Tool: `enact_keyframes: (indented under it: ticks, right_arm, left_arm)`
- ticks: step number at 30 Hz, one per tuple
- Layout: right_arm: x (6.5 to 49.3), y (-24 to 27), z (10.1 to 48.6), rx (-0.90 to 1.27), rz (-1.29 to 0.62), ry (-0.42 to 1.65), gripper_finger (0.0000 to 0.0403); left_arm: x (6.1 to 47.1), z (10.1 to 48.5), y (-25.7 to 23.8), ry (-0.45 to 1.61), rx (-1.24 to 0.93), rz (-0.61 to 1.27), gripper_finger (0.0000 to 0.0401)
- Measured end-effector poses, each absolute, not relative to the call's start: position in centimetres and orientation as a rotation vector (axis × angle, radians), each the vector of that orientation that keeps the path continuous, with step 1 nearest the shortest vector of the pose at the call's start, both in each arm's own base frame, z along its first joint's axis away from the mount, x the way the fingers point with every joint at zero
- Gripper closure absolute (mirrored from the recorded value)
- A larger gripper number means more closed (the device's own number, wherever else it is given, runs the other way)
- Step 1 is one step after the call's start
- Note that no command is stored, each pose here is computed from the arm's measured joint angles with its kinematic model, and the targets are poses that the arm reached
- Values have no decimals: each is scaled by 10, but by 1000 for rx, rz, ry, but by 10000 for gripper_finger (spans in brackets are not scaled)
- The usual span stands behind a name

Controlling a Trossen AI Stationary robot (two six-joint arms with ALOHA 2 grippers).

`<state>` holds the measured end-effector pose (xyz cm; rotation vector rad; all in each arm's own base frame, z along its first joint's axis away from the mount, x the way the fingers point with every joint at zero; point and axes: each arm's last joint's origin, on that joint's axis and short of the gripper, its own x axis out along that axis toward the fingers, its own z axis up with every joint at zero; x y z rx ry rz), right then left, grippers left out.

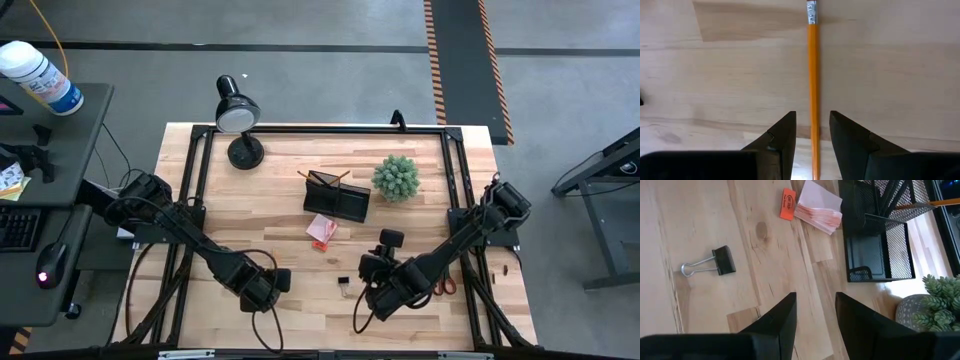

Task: Pick and place office supplies into organizer
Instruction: Put the orange pencil into the black desk organizer

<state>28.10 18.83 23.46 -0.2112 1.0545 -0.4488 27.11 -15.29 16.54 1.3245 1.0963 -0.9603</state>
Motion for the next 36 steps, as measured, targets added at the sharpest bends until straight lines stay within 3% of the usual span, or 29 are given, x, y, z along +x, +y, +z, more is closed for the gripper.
enact_keyframes:
  ticks: [36]
  right_arm:
    - [282, 189, 235, -204, -449, 1041, 274]
  left_arm:
    - [272, 164, -154, 1095, 1288, -956, 295]
